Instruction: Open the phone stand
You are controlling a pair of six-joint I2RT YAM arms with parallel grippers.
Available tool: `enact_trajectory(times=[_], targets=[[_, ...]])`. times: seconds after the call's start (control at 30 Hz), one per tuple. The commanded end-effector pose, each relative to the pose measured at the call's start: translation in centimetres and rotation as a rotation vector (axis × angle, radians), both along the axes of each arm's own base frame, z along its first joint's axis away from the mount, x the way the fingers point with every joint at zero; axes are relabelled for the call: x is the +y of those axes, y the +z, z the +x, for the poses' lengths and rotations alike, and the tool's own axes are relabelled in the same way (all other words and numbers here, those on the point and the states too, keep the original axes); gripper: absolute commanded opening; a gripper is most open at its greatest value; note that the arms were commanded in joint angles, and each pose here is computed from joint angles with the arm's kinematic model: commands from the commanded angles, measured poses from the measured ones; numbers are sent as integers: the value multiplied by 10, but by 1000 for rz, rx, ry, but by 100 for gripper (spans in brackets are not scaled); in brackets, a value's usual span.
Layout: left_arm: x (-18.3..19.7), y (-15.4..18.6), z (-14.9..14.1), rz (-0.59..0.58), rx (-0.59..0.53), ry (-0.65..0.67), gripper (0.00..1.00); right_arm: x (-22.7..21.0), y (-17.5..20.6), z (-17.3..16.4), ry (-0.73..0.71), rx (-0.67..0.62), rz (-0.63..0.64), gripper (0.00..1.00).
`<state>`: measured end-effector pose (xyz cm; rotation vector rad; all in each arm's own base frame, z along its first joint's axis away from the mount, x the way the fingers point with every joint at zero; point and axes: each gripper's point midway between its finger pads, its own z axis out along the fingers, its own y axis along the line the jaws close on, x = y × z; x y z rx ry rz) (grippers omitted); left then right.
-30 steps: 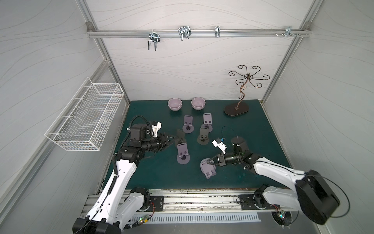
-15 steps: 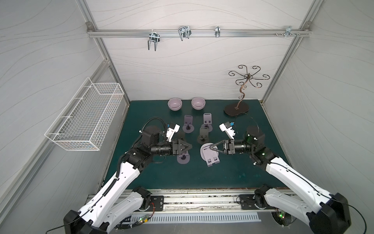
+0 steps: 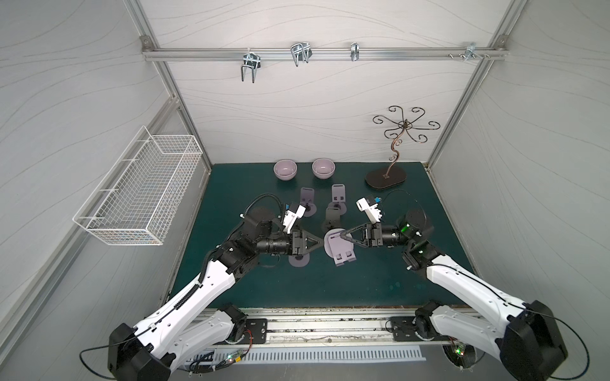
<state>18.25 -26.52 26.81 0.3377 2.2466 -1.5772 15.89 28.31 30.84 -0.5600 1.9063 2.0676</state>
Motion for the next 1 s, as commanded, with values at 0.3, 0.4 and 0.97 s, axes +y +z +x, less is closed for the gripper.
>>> enact_trajectory(times=[0.3, 0.4, 0.97], targets=[[-15, 9, 9, -49, -34, -8, 42, 18, 4, -11, 65, -4, 94, 0], [-17, 6, 10, -50, -24, -12, 36, 19, 11, -9, 63, -7, 131, 0], [-29, 8, 5, -112, 95, -63, 0, 22, 66, -7, 114, -52, 253, 0]])
